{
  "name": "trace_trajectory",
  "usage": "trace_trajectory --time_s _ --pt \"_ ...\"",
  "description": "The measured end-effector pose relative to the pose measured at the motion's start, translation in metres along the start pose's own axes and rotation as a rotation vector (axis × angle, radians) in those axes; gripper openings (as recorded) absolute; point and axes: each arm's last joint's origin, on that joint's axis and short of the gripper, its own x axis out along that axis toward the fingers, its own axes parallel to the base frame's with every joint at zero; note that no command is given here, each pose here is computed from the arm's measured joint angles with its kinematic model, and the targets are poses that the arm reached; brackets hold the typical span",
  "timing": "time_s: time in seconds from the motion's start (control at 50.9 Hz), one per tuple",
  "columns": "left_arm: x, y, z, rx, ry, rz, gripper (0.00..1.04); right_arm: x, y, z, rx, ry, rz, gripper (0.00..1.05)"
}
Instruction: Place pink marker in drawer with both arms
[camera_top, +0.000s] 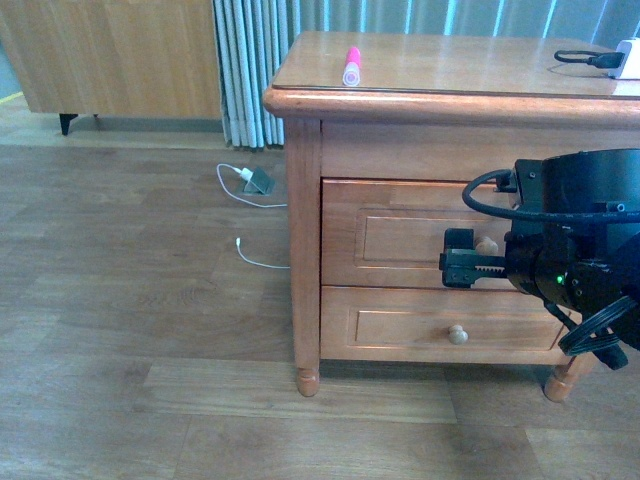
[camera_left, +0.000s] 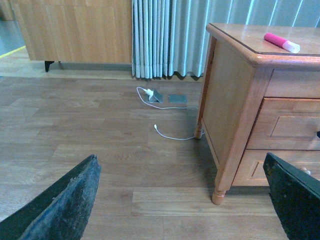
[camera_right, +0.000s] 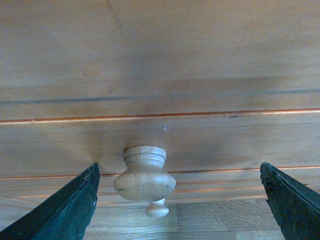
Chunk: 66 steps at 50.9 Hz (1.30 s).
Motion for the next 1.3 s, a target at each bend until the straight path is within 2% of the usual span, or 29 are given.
trace_trajectory --time_s 0.393,0.51,0.687,0.805,1.04,1.295 --pt "0.000 0.000 0.000 0.000 0.000 0.000 0.99 -0.005 0.002 0.001 0.011 -0.043 0.055 0.96" --pt "0.000 0.000 0.000 0.000 0.000 0.000 0.99 -0.006 0.005 0.001 0.011 -0.045 0.059 0.71" --pt "0.000 0.000 0.000 0.000 0.000 0.000 0.99 -0.007 0.006 0.002 0.010 -0.047 0.061 0.46" --pt "0.000 0.000 0.000 0.000 0.000 0.000 0.99 -0.007 0.008 0.002 0.007 -0.033 0.067 0.24" --pt "0.000 0.000 0.000 0.000 0.000 0.000 0.99 -0.016 0.008 0.002 0.018 0.022 0.092 0.22" --pt "0.000 0.000 0.000 0.000 0.000 0.000 0.99 -0.052 0.008 -0.011 0.023 0.098 0.117 0.22"
